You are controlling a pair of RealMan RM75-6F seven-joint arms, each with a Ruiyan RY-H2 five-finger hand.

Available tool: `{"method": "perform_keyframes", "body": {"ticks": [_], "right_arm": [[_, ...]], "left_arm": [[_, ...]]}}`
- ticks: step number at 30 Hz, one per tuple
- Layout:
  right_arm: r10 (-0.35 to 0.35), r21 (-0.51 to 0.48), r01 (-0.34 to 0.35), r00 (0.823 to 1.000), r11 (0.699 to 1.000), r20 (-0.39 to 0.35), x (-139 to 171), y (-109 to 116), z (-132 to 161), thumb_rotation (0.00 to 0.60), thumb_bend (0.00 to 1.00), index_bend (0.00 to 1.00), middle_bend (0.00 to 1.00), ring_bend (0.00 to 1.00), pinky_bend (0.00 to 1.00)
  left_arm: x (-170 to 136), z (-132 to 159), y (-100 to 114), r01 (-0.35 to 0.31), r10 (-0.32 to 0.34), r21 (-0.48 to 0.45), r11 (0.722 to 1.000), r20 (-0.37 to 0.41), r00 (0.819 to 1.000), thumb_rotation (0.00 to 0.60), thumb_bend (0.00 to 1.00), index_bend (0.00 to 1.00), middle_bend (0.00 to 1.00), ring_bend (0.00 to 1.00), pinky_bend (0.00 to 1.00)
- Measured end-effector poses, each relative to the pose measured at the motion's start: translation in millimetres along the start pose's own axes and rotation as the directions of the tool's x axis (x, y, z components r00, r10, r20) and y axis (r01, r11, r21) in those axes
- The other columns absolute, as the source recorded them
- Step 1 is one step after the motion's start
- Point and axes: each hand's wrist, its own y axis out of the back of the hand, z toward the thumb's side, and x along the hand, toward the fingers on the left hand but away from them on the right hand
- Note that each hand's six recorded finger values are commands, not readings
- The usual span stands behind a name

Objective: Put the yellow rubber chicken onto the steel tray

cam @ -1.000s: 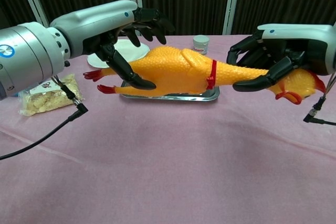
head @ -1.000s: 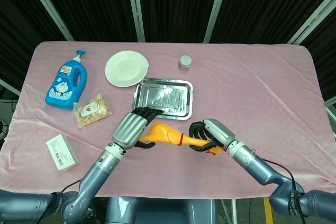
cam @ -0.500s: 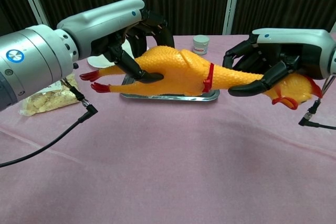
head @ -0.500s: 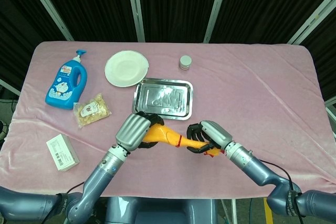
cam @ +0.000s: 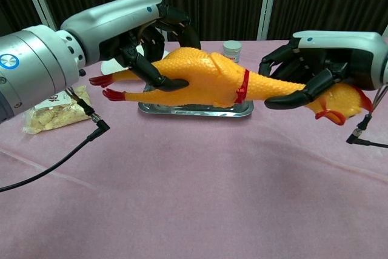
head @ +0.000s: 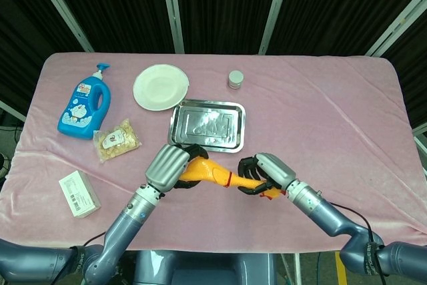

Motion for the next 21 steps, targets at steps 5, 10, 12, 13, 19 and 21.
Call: {"method": "perform_keyframes", "body": {"ticks": [5,10,12,13,19,21], "right_arm": [[-0.010,0.003,0.010,1.000,1.000,0.003,1.4,3.9,-1.0,0.600,0.57,1.00,0.75,0.76,0.91],[-0.016,0.003,0.016,1.000,1.000,0.006,2.4,6.1,-2.2,0.600,0.57,1.00,0.75,0.76,0.91],[-0.016,0.003,0.016,1.000,1.000,0.007,2.5,6.2,-2.5,0.600,0.57,1.00,0.75,0.76,0.91],[-0.015,0.002,0.015,1.000,1.000,0.008,2.5,6.2,-2.6,0.600,0.57,1.00,0.75,0.76,0.91],[-0.010,-0.002,0.010,1.000,1.000,0.005,1.9,4.0,-2.1,0.600,0.57,1.00,0.75,0.76,0.91],[-0.008,-0.002,0.008,1.000,1.000,0.002,1.4,3.3,-1.2,0.600,0.57,1.00,0.75,0.76,0.91]], "left_arm": [[-0.9,-2.8,2.1,-0.003,0.003,-0.012,1.000,-0.009,1.000,0.555,0.00,0.06,0.24,0.22,0.33],[-1.1,-6.2,3.2,0.006,-0.006,-0.004,1.000,-0.019,1.000,0.547,0.00,0.06,0.22,0.21,0.33],[-1.3,-7.1,3.3,0.007,-0.007,0.000,1.000,-0.022,1.000,0.545,0.00,0.09,0.22,0.21,0.33],[-1.4,-7.6,3.1,0.009,-0.009,0.002,1.000,-0.025,1.000,0.547,0.00,0.09,0.22,0.21,0.33],[-1.8,-8.8,0.7,0.023,-0.023,0.007,1.000,-0.032,0.999,0.549,0.00,0.15,0.24,0.21,0.33],[-1.9,-8.2,-0.4,0.029,-0.029,0.008,1.000,-0.031,0.999,0.549,0.04,0.18,0.27,0.23,0.33]]}}
